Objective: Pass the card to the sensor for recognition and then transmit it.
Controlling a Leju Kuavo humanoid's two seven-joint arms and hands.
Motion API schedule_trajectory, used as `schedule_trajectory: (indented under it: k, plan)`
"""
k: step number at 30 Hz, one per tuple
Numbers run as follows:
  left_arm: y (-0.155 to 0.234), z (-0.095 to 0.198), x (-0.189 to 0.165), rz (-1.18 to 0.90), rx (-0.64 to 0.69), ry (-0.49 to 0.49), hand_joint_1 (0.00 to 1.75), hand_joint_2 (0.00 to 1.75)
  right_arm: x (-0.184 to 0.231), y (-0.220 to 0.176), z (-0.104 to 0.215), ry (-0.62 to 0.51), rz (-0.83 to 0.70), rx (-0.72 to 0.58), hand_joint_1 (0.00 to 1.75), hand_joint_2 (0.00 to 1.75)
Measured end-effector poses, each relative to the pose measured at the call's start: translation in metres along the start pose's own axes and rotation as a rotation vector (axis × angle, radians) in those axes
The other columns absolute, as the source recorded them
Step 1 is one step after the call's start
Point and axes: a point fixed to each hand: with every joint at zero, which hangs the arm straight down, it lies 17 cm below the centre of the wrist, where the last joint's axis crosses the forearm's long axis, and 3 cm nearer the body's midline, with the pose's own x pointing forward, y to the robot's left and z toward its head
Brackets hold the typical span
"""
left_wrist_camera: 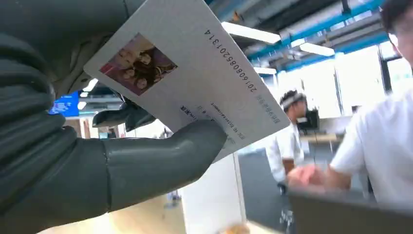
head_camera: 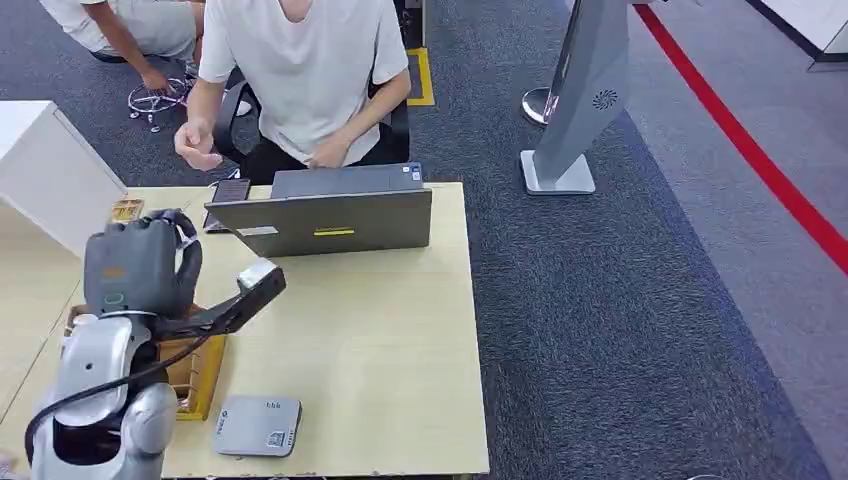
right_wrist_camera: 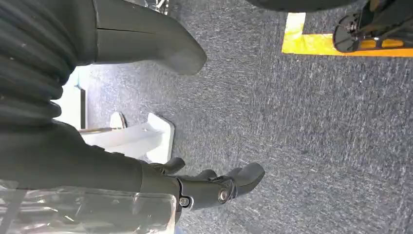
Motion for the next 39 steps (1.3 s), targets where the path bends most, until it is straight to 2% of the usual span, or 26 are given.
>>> schedule_trajectory:
  k: [11, 17, 24, 25, 34, 39]
  plan:
    - [0.076, -0.039, -0.03, -0.111, 0.191, 0.043, 1.75, 1.75, 0.003, 0.006, 0.002, -0.032, 0.042, 0.019, 0.0, 1.75]
    - [0.086, -0.064, -0.053, -0.204, 0.198, 0.084, 1.75, 1.75, 0.006, 0.006, 0.0, -0.054, 0.08, 0.015, 0.0, 1.75]
    - [0.086, -0.077, -0.061, -0.252, 0.186, 0.092, 1.75, 1.75, 0.003, 0.007, 0.0, -0.049, 0.082, 0.023, 0.0, 1.75]
    - [0.084, -0.077, -0.06, -0.256, 0.182, 0.089, 0.0, 1.75, 0.002, 0.008, 0.0, -0.045, 0.083, 0.024, 0.0, 1.75]
    - [0.082, -0.075, -0.038, -0.255, 0.19, 0.037, 0.0, 1.75, 0.004, 0.015, 0.008, -0.049, 0.096, 0.037, 0.0, 1.75]
    - [0.085, -0.064, -0.008, -0.234, 0.202, -0.038, 0.0, 1.75, 0.005, 0.016, 0.012, -0.052, 0.105, 0.036, 0.0, 1.75]
